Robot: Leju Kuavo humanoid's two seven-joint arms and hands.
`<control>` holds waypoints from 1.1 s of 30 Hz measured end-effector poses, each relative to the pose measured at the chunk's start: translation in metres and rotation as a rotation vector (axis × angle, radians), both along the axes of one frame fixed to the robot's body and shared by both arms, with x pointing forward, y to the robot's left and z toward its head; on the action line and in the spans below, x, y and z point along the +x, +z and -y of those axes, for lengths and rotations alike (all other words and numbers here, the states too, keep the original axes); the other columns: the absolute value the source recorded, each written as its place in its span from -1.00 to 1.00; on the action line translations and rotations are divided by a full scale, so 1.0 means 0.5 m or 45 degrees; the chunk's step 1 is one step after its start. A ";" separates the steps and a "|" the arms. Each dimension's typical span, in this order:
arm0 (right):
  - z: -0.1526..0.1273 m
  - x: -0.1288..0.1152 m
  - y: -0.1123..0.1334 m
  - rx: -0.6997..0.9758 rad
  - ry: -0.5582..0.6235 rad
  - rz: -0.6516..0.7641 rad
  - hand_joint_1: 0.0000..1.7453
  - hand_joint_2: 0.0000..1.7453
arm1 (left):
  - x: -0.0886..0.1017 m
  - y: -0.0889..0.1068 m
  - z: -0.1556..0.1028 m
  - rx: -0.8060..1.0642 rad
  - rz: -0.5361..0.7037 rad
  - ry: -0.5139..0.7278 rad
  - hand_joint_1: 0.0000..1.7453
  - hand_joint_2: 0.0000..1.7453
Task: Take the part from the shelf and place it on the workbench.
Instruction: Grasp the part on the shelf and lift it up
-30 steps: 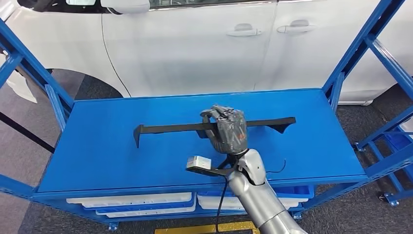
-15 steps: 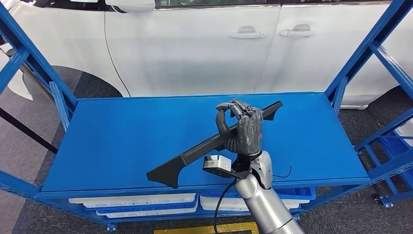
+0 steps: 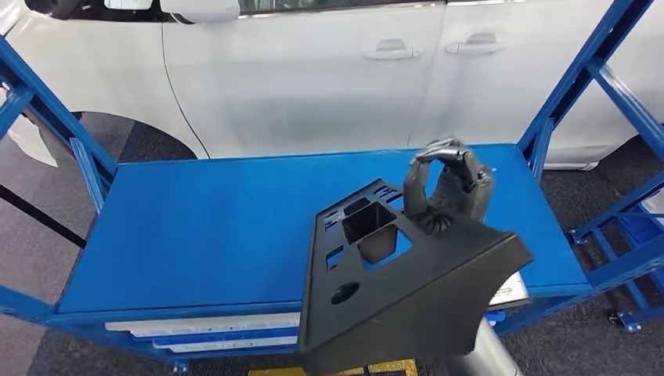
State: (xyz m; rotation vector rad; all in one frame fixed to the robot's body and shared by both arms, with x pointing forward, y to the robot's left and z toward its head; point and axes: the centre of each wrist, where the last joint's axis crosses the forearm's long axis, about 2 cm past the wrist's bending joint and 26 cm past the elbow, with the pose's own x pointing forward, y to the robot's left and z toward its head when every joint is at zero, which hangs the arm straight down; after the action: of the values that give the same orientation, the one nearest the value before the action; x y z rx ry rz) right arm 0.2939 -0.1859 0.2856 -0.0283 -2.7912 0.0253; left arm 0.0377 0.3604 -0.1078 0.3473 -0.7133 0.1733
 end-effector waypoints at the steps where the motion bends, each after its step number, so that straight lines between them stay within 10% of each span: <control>1: 0.001 -0.005 0.016 0.001 0.024 0.033 1.00 1.00 | 0.001 0.000 0.000 0.003 0.005 -0.001 -1.00 1.00; 9: 0.012 -0.020 0.119 -0.002 0.130 0.216 1.00 1.00 | 0.008 0.001 0.002 0.012 0.026 -0.004 -1.00 1.00; 33: 0.023 -0.008 0.230 -0.013 0.259 0.309 1.00 1.00 | 0.015 0.000 0.012 0.002 0.046 -0.011 -1.00 1.00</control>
State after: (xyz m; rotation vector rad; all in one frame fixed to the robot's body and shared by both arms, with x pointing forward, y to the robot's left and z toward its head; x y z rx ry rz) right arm 0.2899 -0.1974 0.4008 0.2675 -3.0243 0.0919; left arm 0.0453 0.3542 -0.1077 0.3433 -0.7503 0.1709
